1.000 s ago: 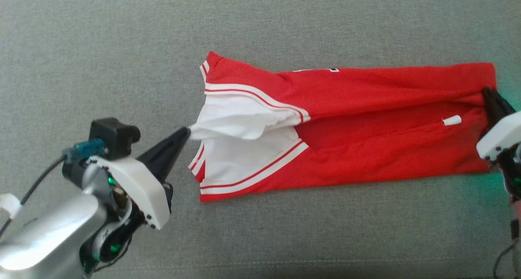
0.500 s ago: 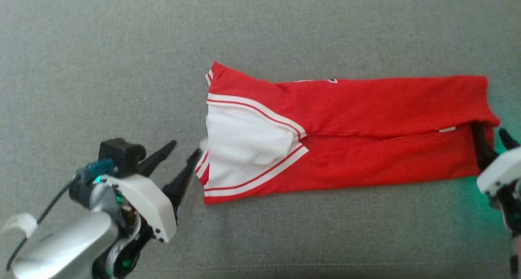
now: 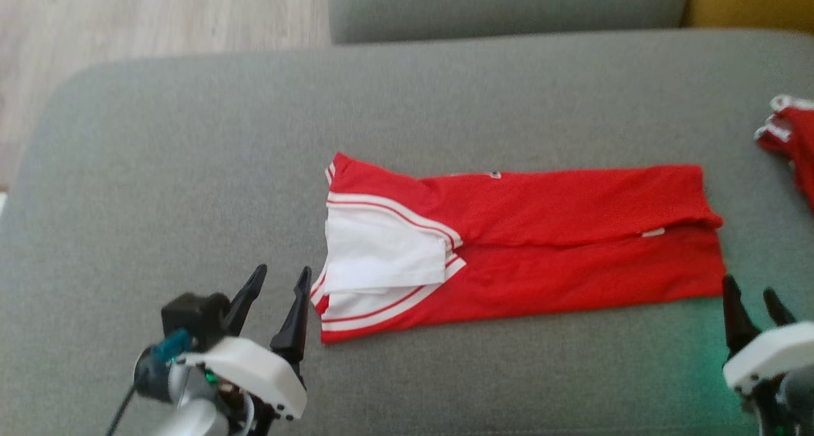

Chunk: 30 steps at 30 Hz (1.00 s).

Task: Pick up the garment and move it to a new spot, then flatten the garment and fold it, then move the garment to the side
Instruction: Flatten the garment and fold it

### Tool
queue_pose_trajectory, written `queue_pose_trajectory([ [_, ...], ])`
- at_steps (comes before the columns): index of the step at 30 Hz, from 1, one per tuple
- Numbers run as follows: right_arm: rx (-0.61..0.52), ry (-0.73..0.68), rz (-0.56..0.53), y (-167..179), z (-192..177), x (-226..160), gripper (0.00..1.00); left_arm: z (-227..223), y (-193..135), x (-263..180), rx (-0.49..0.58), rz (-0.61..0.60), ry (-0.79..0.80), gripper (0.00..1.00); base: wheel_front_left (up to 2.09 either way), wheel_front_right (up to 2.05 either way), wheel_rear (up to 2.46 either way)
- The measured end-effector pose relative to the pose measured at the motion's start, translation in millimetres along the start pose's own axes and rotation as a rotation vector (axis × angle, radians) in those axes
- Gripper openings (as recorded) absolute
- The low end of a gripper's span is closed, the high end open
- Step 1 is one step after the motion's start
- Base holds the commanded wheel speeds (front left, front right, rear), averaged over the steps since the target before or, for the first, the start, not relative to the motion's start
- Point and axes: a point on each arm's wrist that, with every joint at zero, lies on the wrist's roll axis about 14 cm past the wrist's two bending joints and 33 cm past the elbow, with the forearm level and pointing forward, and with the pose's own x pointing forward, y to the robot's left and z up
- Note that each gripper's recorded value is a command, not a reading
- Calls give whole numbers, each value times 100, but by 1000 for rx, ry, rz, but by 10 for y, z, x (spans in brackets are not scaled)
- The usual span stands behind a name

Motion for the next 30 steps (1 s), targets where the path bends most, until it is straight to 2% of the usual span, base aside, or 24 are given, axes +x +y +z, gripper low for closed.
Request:
queue_pose_trajectory([
  [5,14,-64,14,58,8,-176,100,150,54,-230,68,75,-124,100,0,0,0],
  [11,5,-122,72,252,61,-225,100,231,205,-457,93,195,-215,100,0,0,0],
  [17,7,-117,64,236,-22,-203,100,227,171,-585,112,213,-256,100,0,0,0],
  [23,45,-41,-2,65,-107,-51,100,124,113,-644,86,217,-248,100,0,0,0],
  [30,-31,-33,-30,66,310,346,100,28,102,-603,72,223,-220,100,0,0,0],
])
